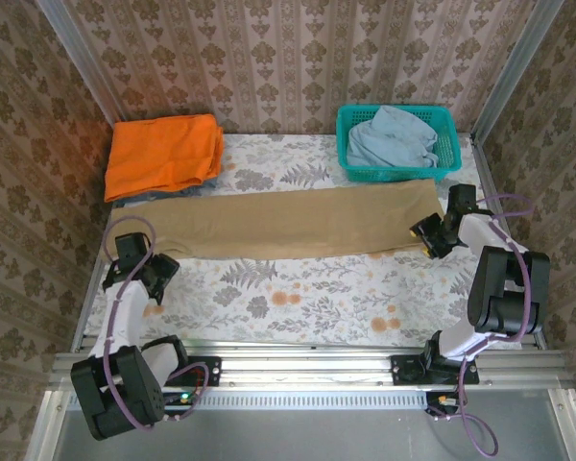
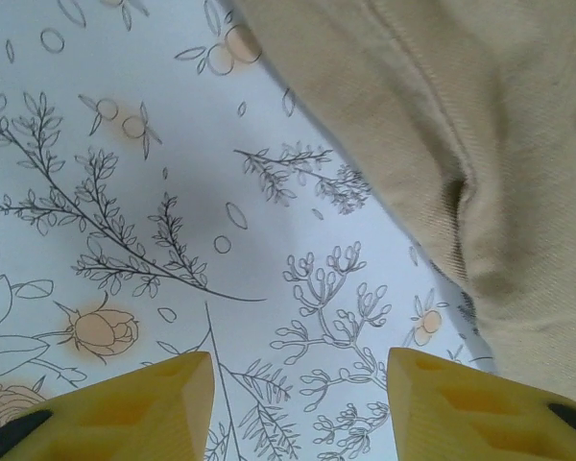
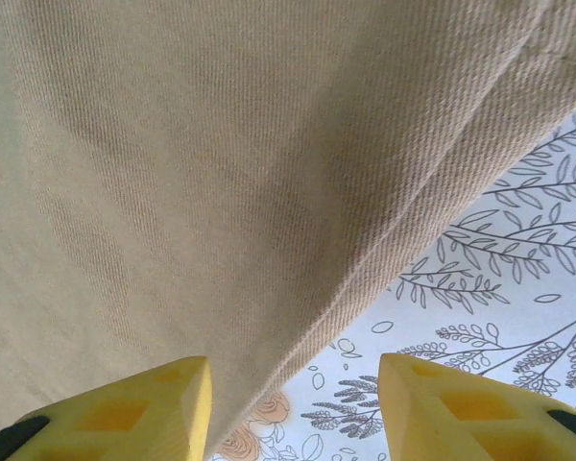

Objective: Fold and stack the trousers

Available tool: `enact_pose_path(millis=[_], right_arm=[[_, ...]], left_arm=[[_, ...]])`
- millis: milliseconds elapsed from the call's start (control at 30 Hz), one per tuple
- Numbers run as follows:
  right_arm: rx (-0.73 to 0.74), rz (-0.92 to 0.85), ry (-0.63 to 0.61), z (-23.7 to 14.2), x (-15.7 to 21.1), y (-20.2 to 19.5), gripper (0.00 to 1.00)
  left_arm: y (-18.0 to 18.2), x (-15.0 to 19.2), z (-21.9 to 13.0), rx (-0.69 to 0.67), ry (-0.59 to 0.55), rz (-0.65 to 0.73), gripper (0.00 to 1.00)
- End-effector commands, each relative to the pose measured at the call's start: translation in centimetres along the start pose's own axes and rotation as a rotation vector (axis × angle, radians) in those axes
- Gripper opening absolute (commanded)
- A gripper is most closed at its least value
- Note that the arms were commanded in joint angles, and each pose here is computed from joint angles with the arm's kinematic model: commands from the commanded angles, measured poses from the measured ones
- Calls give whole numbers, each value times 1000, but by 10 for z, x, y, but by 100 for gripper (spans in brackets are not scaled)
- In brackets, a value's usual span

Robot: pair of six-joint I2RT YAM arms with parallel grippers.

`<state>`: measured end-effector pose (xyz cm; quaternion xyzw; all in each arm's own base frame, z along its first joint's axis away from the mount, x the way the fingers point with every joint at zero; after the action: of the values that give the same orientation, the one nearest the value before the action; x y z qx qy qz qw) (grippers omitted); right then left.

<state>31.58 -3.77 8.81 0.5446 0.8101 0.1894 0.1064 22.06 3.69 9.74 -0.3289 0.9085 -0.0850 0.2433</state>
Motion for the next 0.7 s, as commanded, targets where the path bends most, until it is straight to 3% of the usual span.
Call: enact_pose_path(millis=[0,233,433,667], right_arm=[[-14,-17,22,4,9,0,49],[-37,-49,0,6,9,6,49],[-39,-85,-4,6,10,9,49],[-37,-99,-1,11,11,9,48]], left_arm=[[-1,-1,0,5,-12,-11,49],[-6,-4,19,68,-38,-58,49],[-23,-24,42,162,-96,-63,54],[-27,-25,66,206,-98,-90,62]])
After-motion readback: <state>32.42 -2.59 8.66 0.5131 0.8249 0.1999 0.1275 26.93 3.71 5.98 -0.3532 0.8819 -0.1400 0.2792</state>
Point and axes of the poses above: each hand's point on the last joint's axis, 136 mm out from that joint toward the fingers, its own z axis out along the fingers, its own y axis along the line the jaws close on, x = y × z, the point moved 4 cm from there along -z, back along the fingers, and after that the axes turned 12 degrees about z, right-handed, at the moved point
